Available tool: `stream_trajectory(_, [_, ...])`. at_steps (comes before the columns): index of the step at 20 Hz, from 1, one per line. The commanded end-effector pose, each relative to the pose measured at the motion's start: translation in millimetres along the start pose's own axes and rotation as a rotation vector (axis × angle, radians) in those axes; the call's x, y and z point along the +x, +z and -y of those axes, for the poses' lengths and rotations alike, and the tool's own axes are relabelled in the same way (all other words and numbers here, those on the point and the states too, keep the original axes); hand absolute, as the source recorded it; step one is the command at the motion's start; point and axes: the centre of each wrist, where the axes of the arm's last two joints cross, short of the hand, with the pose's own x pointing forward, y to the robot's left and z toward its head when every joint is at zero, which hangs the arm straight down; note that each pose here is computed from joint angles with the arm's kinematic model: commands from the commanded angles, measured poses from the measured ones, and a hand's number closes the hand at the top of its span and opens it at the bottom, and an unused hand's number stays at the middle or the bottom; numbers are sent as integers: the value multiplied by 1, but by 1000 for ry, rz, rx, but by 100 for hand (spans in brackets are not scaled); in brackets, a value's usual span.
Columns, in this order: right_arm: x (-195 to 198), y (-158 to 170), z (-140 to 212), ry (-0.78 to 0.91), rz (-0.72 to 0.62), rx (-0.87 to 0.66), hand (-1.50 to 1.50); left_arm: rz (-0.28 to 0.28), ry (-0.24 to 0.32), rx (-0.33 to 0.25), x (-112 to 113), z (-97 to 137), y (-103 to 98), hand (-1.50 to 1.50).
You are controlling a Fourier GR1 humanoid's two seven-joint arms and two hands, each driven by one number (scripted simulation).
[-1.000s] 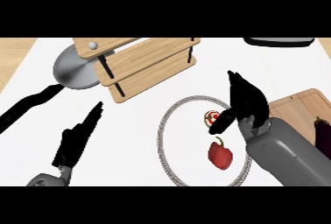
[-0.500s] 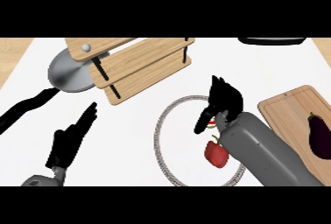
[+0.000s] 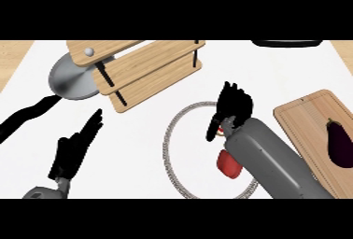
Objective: Pick the cupcake from the placemat and place it in the tiered shelf
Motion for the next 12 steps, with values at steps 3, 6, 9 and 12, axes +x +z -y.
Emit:
stream_trajectory(3, [7, -2, 2, 53, -234, 3, -150, -20, 5, -4, -15, 8, 6, 0])
stream_trajectory(6, [-4, 0, -26, 72, -237, 23, -150, -30, 17, -3, -5, 9, 7, 0])
stream_trajectory(9, [2, -8, -22, 80, -239, 26, -150, -22, -2, -7, -5, -7, 9, 0])
stream_trajectory(12, [1, -8, -38, 89, -245, 29, -150, -21, 1, -5, -1, 3, 1, 0])
